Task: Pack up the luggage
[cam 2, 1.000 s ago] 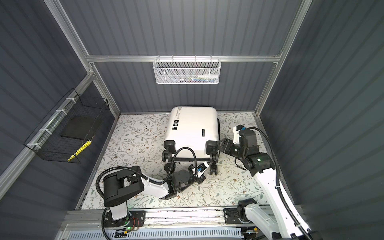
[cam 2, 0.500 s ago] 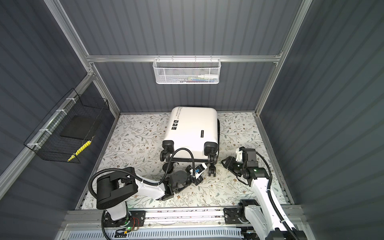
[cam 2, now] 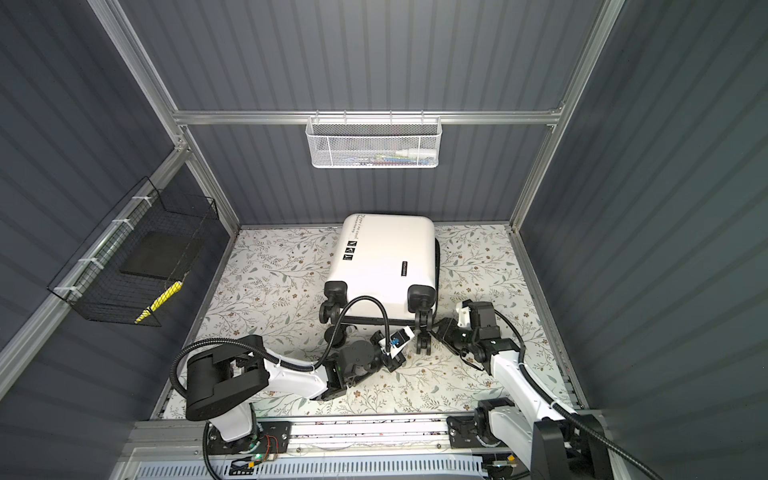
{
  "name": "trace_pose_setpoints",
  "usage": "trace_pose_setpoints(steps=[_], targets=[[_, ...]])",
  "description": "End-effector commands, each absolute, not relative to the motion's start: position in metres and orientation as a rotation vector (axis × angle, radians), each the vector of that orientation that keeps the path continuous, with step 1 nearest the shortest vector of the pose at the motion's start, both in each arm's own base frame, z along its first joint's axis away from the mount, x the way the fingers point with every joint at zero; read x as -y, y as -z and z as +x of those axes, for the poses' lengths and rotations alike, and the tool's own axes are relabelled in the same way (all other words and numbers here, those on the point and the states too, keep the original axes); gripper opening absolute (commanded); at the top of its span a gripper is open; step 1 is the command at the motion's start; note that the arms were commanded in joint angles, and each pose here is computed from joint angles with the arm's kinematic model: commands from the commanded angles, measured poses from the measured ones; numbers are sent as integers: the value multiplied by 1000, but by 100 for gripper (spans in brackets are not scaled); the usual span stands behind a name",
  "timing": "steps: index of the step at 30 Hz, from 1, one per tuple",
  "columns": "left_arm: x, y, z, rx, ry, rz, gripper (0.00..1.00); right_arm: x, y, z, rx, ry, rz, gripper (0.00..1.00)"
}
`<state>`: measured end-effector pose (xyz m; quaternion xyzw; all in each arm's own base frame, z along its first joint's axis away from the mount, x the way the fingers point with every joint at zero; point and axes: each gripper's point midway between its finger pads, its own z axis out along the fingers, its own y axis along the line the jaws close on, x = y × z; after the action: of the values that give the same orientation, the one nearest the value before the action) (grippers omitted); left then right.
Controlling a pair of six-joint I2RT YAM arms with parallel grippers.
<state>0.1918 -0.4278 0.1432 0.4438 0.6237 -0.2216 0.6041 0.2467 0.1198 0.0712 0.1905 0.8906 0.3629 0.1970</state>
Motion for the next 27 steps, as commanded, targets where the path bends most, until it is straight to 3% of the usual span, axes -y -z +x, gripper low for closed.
trace_pose_setpoints(steps=[1,10,27], targets=[[431,-157,177,-1398,575,1052,0,-129,-69,252,-2467,-1053,530,48],[430,-156,171,-1404,606,1077,0,-152,-47,242,-2514,-1092,522,39],[449,-151,140,-1351,640,1073,0,-196,-45,247,-2553,-1103,443,36]])
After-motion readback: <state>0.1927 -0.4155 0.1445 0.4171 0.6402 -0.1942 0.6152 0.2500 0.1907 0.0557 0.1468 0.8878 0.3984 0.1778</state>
